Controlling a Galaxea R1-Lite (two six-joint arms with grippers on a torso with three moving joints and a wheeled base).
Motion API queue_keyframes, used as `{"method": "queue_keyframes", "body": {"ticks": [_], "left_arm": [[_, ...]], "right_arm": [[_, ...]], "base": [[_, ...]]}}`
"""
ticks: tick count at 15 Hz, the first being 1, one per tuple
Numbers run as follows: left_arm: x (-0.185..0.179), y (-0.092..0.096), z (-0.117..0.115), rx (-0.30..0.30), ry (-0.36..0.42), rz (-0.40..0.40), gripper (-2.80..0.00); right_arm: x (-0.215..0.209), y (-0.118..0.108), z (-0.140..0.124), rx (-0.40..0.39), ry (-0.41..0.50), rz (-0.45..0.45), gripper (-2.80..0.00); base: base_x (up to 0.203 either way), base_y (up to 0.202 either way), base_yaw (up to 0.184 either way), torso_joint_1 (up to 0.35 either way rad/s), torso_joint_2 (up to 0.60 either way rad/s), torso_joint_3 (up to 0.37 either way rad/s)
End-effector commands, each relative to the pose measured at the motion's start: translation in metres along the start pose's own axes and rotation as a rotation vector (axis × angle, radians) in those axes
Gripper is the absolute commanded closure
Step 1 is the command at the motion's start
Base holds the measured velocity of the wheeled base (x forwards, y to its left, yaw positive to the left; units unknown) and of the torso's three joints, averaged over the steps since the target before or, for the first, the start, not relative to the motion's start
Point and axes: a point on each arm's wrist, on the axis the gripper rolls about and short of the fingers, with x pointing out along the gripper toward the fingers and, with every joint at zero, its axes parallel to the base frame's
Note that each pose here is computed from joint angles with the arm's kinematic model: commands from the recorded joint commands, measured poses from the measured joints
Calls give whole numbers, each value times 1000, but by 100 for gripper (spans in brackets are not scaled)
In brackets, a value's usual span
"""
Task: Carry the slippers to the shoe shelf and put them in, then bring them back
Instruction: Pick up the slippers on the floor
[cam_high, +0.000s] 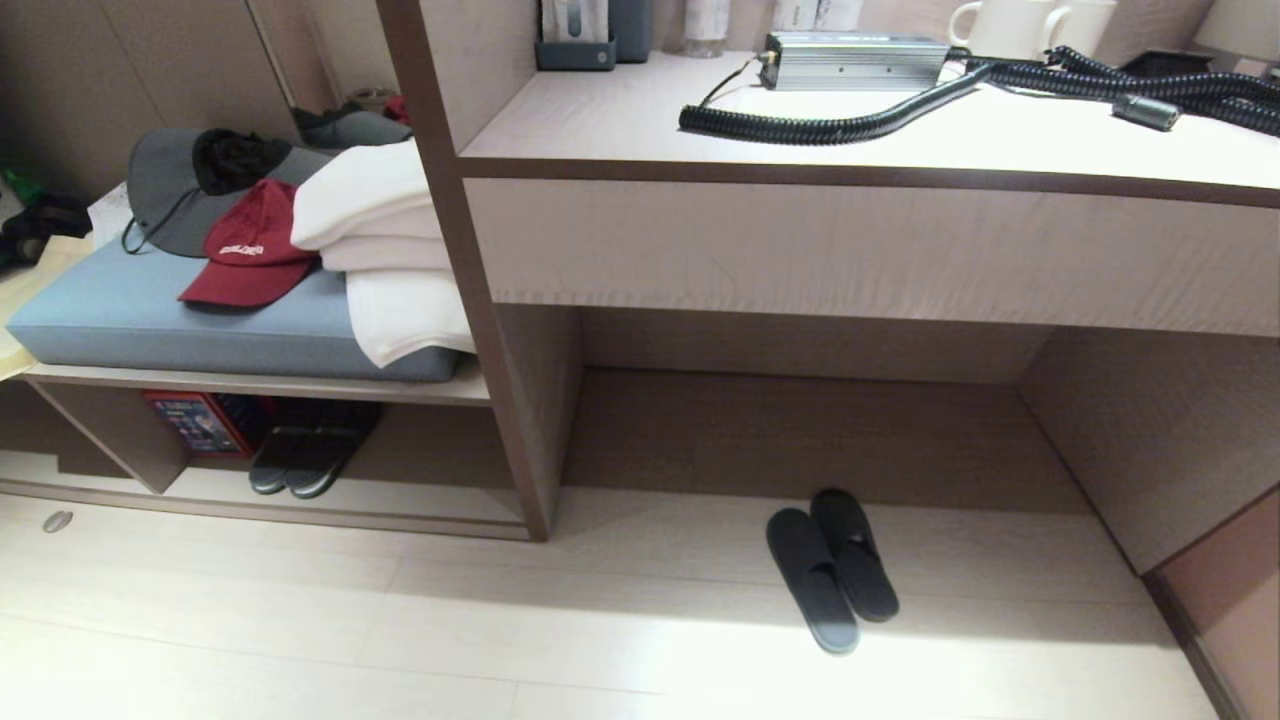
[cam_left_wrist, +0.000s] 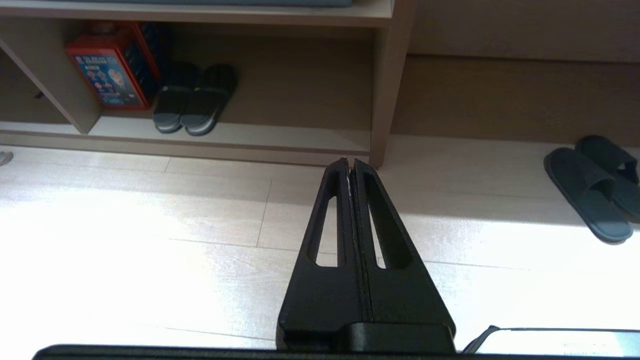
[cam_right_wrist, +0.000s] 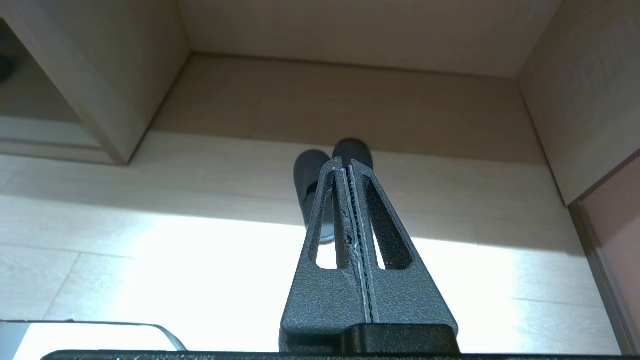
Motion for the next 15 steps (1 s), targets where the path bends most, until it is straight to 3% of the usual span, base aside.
{"method": "queue_keyframes", "body": {"ticks": [1,15], "left_arm": [[0,0,0,-4,-2,0,0],[0,0,0,-4,-2,0,0]], "right_arm": [[0,0,0,1,0,-1,0],[0,0,0,-8,0,2,0]], "base": [[0,0,0,2,0,-200],[0,0,0,2,3,-197]]}}
